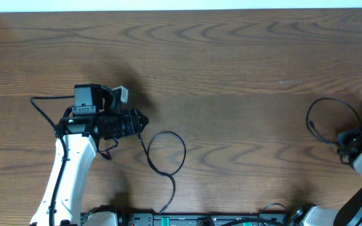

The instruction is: Untangle cables

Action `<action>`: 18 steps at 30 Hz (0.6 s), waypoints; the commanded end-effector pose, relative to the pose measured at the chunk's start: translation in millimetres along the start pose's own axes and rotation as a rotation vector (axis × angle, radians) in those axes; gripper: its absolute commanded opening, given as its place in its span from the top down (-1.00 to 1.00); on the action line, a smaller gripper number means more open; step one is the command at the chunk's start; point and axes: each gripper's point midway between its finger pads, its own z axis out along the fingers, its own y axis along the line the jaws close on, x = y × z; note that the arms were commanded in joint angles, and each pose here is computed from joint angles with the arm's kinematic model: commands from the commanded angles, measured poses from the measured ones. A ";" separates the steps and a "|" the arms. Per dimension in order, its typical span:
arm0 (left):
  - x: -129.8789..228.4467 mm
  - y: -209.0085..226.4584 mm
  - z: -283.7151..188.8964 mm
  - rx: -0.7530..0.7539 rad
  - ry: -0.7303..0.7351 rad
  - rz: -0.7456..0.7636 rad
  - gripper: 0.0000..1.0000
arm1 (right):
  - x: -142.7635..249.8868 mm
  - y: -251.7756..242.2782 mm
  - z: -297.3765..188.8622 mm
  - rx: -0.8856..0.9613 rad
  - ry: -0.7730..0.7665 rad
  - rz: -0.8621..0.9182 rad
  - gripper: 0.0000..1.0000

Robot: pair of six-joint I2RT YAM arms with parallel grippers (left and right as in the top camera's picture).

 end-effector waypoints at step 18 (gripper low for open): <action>0.4 -1.2 1.5 0.007 0.001 0.021 -0.08 | -233.7 4.6 -120.5 -0.068 -0.511 0.208 -0.98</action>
